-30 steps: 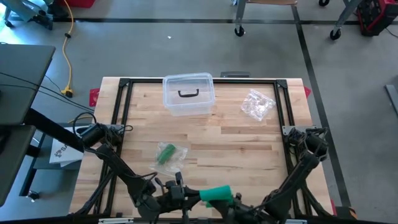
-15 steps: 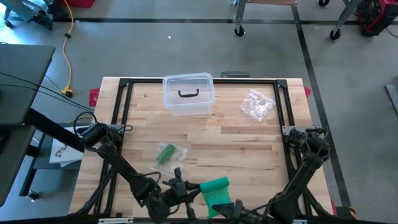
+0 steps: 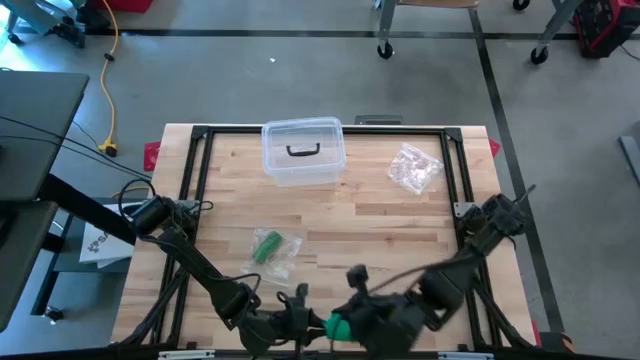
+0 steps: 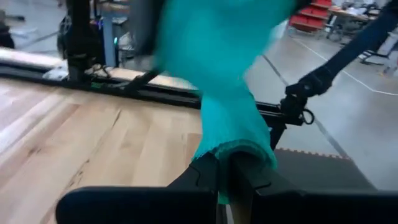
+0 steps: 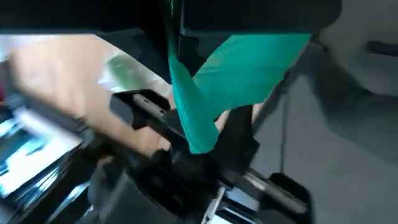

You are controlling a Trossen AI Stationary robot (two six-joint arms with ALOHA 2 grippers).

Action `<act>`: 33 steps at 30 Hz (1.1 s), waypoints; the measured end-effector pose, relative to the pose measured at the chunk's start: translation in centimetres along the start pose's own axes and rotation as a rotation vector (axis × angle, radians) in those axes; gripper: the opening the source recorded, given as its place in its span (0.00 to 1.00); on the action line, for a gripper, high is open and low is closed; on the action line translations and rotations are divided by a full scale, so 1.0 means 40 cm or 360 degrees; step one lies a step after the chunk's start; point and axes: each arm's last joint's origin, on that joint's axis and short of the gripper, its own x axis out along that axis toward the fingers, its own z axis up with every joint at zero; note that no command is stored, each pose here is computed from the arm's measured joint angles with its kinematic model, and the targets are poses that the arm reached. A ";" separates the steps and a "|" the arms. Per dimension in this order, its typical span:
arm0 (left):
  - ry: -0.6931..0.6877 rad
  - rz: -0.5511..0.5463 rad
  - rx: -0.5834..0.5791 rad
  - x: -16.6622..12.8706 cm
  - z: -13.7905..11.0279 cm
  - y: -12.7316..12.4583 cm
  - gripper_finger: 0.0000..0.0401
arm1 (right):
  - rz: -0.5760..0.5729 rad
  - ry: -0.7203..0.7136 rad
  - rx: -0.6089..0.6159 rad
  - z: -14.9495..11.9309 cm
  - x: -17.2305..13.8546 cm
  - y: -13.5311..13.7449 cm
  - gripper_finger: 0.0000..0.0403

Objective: Roll bandage
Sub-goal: Roll the dark green bandage

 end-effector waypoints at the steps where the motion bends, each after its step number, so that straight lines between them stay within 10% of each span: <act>1: -0.0005 -0.0018 0.0023 -0.002 0.000 -0.004 0.01 | 0.0025 0.0018 0.0056 -0.002 0.008 -0.013 0.00; 17: -0.0141 -0.0124 0.0370 -0.069 -0.007 -0.082 0.01 | 0.0263 0.0069 0.0289 -0.008 0.055 -0.005 0.02; 33: -0.0262 -0.0256 0.0232 -0.091 0.012 -0.109 0.01 | 0.0560 0.0040 0.0484 0.005 0.079 -0.051 0.37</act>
